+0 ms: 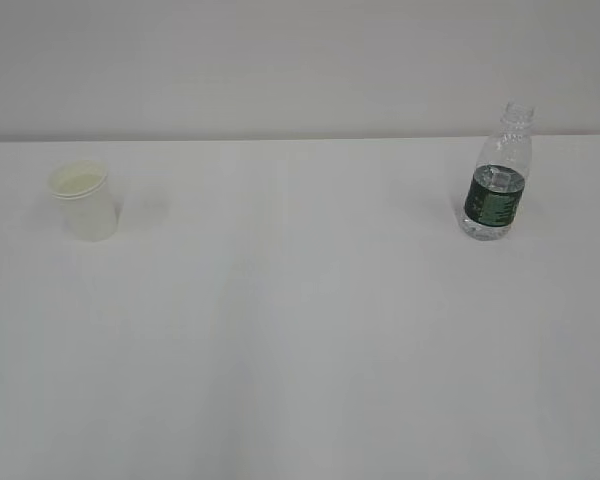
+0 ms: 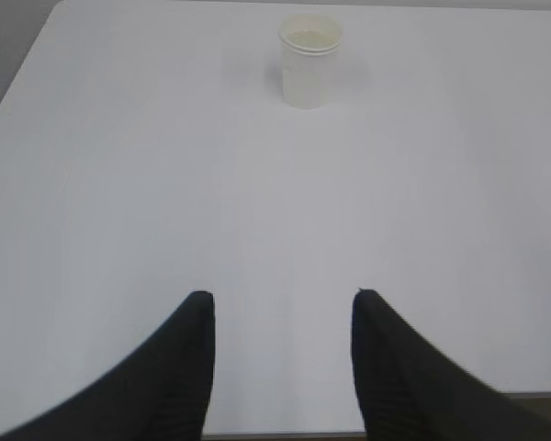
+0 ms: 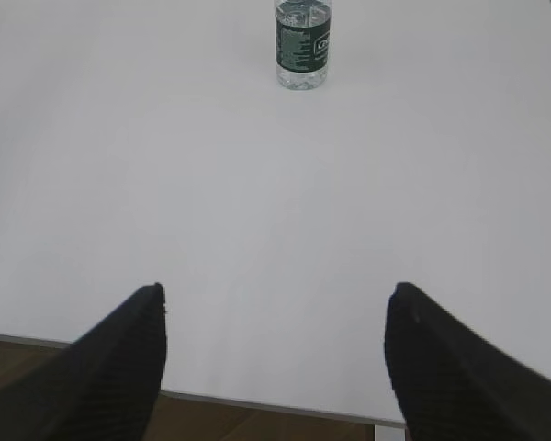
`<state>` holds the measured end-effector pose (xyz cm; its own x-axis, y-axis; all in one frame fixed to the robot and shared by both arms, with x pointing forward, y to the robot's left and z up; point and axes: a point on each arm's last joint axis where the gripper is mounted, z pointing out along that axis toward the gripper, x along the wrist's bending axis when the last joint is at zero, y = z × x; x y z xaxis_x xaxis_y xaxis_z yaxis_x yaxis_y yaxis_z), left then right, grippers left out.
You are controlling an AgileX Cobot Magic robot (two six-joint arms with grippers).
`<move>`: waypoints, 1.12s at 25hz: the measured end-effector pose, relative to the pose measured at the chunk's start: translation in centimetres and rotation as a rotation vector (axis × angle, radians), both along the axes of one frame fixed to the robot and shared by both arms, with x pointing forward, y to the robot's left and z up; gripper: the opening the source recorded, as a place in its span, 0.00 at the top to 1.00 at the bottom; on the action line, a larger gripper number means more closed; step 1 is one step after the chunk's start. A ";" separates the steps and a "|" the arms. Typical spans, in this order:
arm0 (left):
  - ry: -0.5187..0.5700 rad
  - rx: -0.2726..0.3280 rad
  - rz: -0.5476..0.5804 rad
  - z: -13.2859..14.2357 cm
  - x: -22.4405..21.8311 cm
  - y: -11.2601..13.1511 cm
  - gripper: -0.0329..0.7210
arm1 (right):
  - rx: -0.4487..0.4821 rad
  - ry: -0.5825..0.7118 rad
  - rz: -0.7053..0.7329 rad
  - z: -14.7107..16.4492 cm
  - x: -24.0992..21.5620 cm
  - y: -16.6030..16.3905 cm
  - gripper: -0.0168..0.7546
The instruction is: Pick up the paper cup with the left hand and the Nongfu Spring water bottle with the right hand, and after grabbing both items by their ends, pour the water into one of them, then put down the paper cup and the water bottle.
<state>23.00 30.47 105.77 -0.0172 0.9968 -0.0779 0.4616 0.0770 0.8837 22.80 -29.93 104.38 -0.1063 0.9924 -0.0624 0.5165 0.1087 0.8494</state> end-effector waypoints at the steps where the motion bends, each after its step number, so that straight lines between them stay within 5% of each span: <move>1: 0.000 0.000 0.000 0.0 0.0 0.0 0.50 | 0.002 0.000 -0.001 0.0 0.0 0.0 0.26; 19: 0.000 0.006 -0.006 0.0 0.0 0.0 0.49 | 0.015 -0.002 -0.057 0.0 0.0 -0.4 0.26; 28: -0.001 0.026 -0.054 0.0 0.0 -0.3 0.30 | 0.015 -0.002 -0.057 0.0 0.0 -0.4 0.18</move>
<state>22.99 30.14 105.77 0.0369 0.9979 -0.0524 0.4639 0.0294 0.8854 22.83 -30.30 104.40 -0.0497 0.9976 -0.0474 0.5198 0.0664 0.8517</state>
